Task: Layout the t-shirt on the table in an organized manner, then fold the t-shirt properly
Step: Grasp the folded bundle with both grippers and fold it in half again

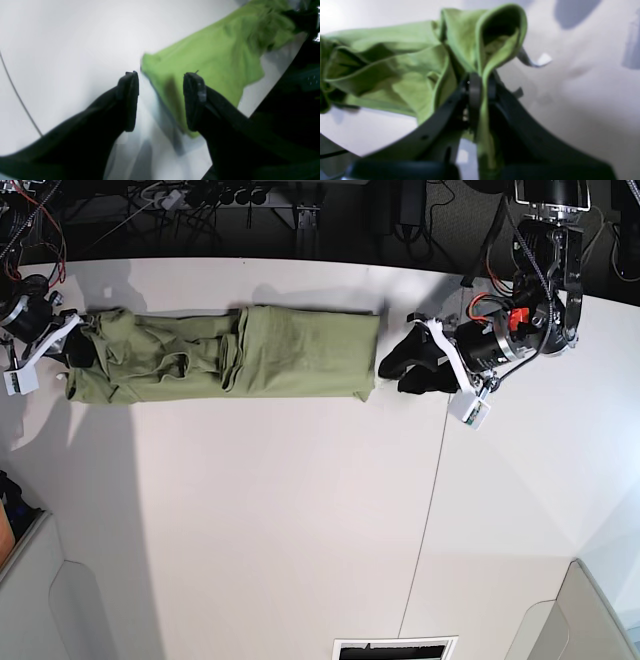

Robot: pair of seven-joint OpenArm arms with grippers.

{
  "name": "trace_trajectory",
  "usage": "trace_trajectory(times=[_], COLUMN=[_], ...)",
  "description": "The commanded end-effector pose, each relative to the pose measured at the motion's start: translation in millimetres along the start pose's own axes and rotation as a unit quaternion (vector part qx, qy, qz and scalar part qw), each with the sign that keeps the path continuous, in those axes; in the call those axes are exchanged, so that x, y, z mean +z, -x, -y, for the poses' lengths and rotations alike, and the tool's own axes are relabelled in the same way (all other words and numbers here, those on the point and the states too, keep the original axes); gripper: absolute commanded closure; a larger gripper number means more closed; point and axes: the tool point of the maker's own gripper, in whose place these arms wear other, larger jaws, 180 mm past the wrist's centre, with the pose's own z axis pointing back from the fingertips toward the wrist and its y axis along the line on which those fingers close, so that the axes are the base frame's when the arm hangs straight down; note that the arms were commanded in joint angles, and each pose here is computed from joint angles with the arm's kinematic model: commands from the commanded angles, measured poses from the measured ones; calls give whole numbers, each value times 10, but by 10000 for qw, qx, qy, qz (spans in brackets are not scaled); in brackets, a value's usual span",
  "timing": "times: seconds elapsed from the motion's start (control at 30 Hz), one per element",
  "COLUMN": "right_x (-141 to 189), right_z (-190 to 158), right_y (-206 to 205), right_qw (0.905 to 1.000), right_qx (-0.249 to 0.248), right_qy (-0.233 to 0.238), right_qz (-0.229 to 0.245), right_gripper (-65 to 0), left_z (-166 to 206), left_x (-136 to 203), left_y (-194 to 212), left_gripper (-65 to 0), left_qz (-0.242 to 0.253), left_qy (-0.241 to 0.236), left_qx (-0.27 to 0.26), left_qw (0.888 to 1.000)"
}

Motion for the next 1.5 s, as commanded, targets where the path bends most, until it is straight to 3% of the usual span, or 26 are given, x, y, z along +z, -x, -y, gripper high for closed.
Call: trace_trajectory(times=[0.0,0.17,0.37,0.67,1.0,1.33,1.37,1.47], right_x=[64,56,106,93,-134,-230,-236,-232], right_z=[25,-108,-407,-1323,-2513,-3204,-3240,-3337], right_y=[-199,-252,-458,-708,-474,-245,-232,-207], right_qw=[9996,9989,9960,9810,9544,9368,9356,9312], right_qx=[79,7,275,607,747,1230,1291,1400], right_qy=[-3,-210,-408,-1277,-2688,-3180,-3192,-3267], right_qz=[285,415,744,1326,1061,781,786,804], right_gripper=[0,0,0,0,0,0,-33,-279], left_z=[7,-72,-66,111,114,150,151,149], left_x=[30,35,-31,-170,-170,-164,-164,-163], left_y=[-52,215,229,194,193,138,136,138], left_gripper=[-315,-315,-315,-315,-315,-315,-315,-315], left_qz=[109,15,134,321,329,471,475,471], left_qy=[-8,-231,-190,0,6,121,124,122], left_qx=[-130,-7,181,393,401,520,523,520], left_qw=[9999,9997,9996,9987,9987,9975,9974,9975])
